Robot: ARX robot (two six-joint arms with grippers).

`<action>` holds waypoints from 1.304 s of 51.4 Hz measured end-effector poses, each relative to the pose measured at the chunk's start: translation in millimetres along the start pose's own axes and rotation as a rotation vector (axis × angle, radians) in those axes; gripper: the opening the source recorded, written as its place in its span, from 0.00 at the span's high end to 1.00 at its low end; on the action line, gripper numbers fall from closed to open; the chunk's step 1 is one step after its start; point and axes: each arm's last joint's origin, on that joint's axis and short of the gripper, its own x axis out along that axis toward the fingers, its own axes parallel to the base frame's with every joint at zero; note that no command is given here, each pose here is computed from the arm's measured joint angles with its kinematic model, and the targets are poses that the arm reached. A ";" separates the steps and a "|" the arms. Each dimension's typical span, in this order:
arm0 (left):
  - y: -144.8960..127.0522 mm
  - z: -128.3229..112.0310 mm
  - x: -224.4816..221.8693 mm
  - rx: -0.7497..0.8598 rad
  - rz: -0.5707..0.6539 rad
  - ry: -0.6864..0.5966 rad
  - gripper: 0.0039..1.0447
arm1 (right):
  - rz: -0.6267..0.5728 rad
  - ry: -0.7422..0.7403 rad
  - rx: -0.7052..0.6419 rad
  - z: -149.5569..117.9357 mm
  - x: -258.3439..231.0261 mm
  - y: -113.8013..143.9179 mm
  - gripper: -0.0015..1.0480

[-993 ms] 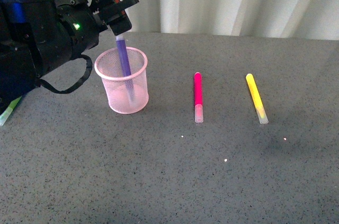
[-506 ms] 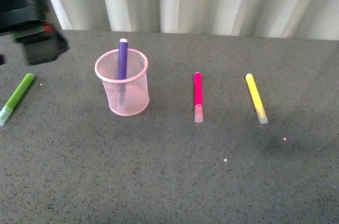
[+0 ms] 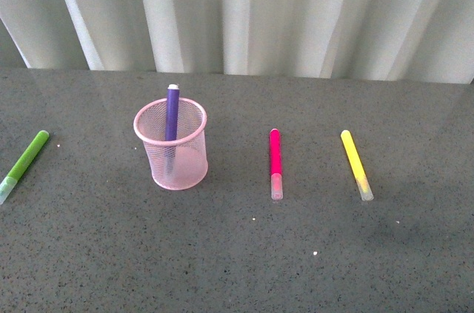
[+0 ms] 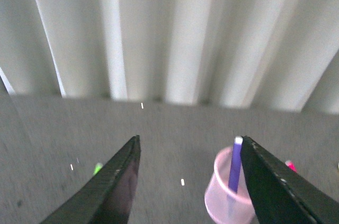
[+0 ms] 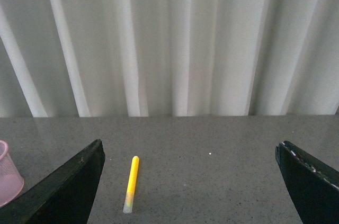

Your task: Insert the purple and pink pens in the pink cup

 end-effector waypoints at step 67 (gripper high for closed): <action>22.6 -16.3 -76.7 0.042 0.003 -0.057 0.97 | 0.000 0.000 0.000 0.0 0.0 0.0 0.07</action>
